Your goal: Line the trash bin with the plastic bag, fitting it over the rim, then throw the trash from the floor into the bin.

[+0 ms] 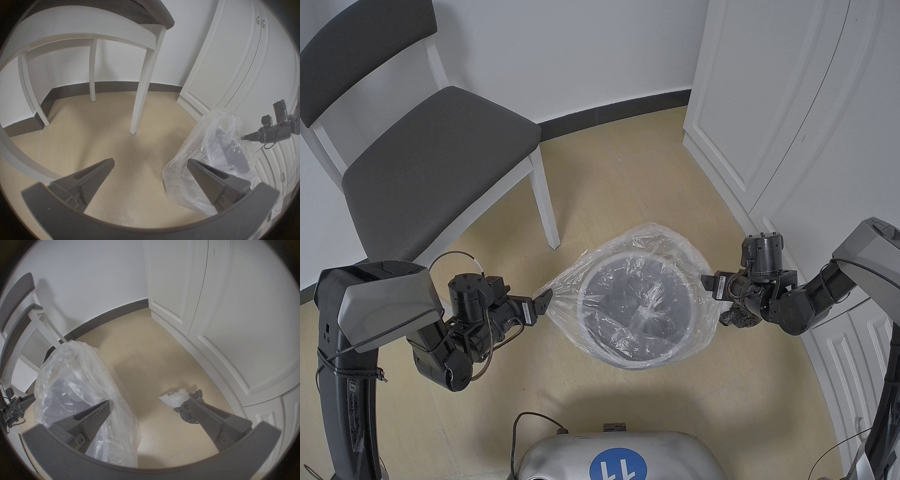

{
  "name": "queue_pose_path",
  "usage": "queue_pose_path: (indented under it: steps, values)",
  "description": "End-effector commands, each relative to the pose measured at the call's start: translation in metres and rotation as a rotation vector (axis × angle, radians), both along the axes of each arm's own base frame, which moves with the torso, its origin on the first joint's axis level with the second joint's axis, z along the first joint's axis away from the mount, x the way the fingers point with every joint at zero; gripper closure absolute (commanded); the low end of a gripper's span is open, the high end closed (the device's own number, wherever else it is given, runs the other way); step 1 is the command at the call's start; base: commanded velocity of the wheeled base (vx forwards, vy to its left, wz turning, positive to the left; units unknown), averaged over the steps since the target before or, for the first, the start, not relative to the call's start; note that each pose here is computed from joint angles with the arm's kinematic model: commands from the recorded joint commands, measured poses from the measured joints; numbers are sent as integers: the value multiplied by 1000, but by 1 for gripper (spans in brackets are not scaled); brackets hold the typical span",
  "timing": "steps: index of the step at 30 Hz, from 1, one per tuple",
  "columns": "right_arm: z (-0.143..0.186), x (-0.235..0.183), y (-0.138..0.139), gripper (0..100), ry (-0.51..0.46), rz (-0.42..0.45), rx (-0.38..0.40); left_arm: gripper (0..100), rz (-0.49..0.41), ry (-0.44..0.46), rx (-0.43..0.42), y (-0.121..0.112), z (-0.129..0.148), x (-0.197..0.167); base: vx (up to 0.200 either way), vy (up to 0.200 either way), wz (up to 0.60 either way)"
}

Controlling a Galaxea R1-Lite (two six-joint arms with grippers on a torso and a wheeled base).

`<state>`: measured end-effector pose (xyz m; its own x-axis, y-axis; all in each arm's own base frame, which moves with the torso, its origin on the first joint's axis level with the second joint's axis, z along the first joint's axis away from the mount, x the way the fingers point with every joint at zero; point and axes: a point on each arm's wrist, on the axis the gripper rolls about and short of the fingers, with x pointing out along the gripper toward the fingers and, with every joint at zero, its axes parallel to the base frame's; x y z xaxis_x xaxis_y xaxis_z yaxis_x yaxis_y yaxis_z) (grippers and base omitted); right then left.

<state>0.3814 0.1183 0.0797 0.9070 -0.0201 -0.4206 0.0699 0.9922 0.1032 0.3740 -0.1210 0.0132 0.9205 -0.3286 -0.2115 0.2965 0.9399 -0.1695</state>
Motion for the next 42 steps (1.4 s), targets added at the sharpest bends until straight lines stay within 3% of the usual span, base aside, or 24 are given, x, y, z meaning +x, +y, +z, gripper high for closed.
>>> queue_pose_path:
  steps: [1, 10, 18, 23, 34, 42]
  values:
    - [-11, 8, -1, 0, 15, -14, -2, 0, 0, 14, 5, -1, -7, 1, 0, 0, 0]
    - [-22, 19, -1, 0, 22, -27, 0, 0, 1, 26, 6, -2, -16, 5, 0, 0, 0]
    - [-36, 35, 4, 0, -37, -51, 62, 0, 3, 11, -3, -5, -21, 13, 0, 0, 0]
    - [-46, 40, 5, 0, -26, -57, 72, 0, 71, -2, -34, -11, -27, 23, 0, 0, 0]
    - [-61, 58, 3, 0, -38, -97, 132, 0, 66, 4, -34, -18, -39, 26, 0, 0, 0]
    - [-72, 63, -4, 0, -21, -111, 127, 0, 66, 12, -32, -18, -44, 27, 0, 0, 0]
